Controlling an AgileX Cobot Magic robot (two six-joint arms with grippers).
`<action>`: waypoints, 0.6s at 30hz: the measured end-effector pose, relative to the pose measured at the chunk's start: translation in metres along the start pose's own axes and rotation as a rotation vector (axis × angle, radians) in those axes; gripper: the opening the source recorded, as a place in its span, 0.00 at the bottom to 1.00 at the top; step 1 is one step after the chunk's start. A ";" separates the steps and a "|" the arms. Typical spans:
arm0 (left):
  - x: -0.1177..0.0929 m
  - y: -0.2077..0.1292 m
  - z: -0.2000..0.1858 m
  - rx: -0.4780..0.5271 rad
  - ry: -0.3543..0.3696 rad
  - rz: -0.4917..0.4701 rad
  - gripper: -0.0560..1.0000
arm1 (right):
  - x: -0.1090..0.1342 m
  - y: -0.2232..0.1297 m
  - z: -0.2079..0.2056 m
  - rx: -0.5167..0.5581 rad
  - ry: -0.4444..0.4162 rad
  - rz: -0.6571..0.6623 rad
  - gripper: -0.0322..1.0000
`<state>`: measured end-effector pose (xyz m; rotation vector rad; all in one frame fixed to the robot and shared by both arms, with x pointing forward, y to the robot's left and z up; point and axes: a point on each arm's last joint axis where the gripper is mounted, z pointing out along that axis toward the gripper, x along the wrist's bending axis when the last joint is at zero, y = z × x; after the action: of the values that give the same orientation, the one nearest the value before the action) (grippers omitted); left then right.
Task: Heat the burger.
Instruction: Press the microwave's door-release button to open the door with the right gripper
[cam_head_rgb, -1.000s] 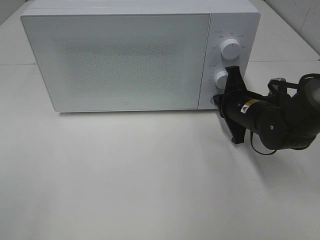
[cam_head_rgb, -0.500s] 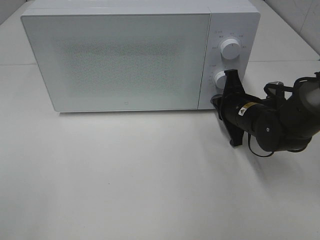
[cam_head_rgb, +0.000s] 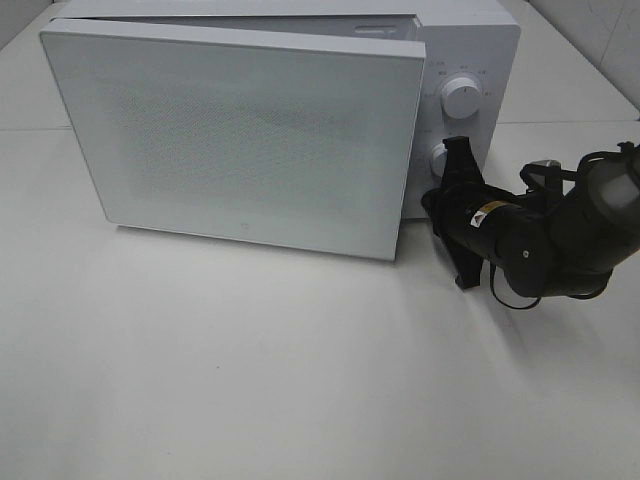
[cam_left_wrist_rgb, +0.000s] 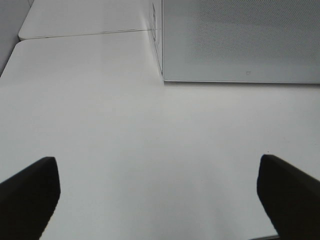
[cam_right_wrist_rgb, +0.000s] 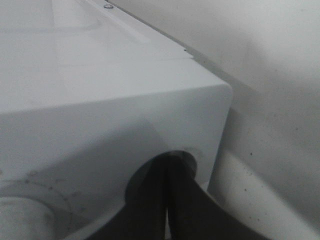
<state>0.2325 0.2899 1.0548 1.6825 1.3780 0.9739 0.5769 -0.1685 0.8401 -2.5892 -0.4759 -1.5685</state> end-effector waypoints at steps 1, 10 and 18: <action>0.000 0.000 0.000 0.000 0.000 0.000 1.00 | 0.000 0.000 0.000 0.000 0.000 0.000 0.03; 0.000 0.000 0.000 0.000 0.000 0.000 1.00 | 0.000 0.000 0.000 -0.002 0.001 0.001 0.03; 0.000 0.000 0.000 0.000 0.000 0.000 1.00 | 0.000 0.000 0.000 -0.002 0.001 0.001 0.03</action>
<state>0.2325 0.2899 1.0548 1.6825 1.3780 0.9739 0.5770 -0.1687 0.8401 -2.5894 -0.4729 -1.5700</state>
